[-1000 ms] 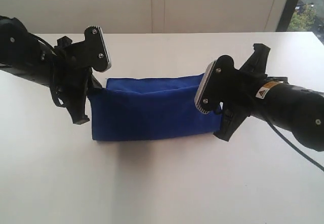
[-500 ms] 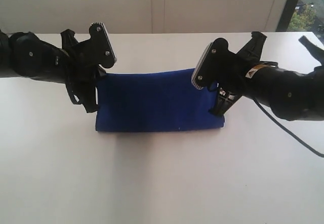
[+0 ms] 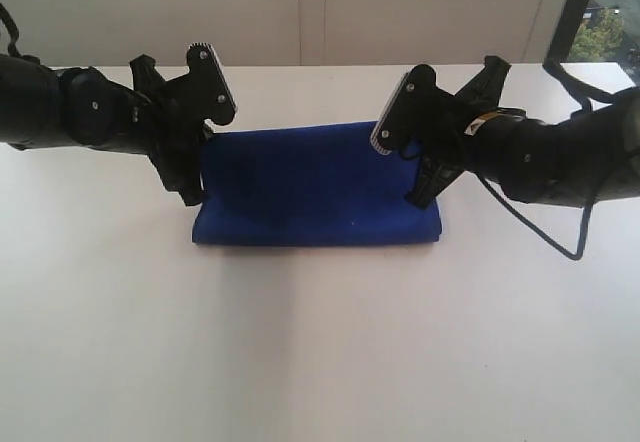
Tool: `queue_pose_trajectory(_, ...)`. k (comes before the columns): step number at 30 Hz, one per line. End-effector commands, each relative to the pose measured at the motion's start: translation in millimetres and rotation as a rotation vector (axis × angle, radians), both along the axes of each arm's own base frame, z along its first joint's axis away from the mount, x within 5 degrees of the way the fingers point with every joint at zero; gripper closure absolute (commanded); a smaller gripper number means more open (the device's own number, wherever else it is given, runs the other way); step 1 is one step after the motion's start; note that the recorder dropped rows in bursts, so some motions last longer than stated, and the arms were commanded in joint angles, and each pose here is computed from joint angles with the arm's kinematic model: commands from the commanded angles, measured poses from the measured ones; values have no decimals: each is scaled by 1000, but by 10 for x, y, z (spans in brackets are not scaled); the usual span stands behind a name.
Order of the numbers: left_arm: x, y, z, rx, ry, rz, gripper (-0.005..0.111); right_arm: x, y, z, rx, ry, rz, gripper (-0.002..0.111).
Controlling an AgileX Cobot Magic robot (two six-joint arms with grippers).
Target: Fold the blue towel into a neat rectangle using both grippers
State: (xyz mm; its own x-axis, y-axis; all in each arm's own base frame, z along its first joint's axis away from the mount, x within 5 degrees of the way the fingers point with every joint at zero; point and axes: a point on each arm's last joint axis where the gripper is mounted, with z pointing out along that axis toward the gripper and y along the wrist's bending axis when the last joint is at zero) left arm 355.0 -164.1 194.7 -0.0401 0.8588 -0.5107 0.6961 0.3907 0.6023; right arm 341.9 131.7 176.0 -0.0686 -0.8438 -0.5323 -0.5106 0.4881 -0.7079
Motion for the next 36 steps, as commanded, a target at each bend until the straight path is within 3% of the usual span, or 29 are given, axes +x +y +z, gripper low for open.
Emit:
queue_pose_trajectory(1,36,14,2,-12,-19,18,107,142,3,-34,-5,-23,-14,108)
queue_pose_trajectory(16,172,73,-171,13,-69,41,107,244,-88,-65,8,-45,-67,108)
queue_pose_trajectory(29,250,32,-56,-18,-80,48,107,254,-114,-61,10,-50,-77,108)
queue_pose_trajectory(36,286,11,-191,-3,-76,45,107,259,-113,-88,3,-45,-75,108)
